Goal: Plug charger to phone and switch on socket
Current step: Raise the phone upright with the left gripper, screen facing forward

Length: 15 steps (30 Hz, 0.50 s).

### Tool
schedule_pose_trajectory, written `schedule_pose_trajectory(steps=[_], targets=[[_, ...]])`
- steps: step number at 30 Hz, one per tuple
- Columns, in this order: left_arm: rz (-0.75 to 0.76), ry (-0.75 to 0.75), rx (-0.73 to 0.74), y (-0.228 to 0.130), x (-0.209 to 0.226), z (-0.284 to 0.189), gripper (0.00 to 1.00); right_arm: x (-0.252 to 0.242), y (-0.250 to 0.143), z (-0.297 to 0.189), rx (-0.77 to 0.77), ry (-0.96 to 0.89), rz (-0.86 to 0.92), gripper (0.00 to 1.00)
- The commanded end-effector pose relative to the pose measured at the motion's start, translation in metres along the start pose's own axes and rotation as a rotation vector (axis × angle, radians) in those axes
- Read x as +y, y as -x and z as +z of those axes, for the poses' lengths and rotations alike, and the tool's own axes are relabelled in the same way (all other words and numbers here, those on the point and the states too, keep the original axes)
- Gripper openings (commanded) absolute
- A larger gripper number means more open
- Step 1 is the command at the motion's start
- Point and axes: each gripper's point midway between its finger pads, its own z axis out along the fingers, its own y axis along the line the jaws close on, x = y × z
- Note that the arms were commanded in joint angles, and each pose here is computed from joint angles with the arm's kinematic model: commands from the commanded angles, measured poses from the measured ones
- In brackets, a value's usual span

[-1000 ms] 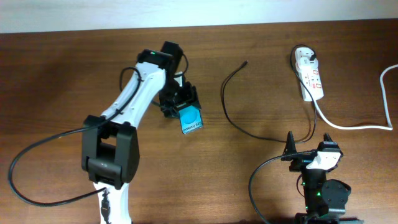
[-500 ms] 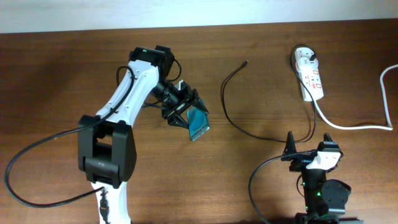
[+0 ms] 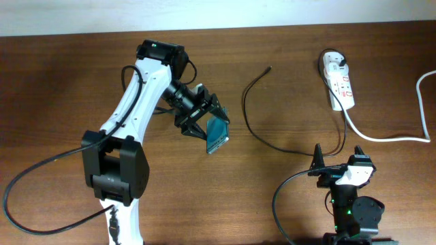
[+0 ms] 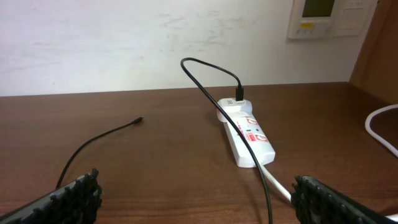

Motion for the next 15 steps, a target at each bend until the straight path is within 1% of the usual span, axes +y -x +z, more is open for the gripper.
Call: schedule_pose_trajectory(steps=[1, 11, 15], targets=[[0.035, -0.069, -0.014, -0.011, -0.018, -0.013, 0.34, 0.0, -0.002, 0.0, 0.003, -0.004, 0.007, 0.98], [0.038, -0.064, -0.019, -0.01, -0.017, -0.013, 0.35, 0.0, -0.002, 0.0, 0.003, -0.004, 0.007, 0.98], [0.089, -0.005, -0.105, 0.01, -0.01, -0.014, 0.37, 0.0, -0.002, 0.0, 0.003, -0.004, 0.007, 0.98]])
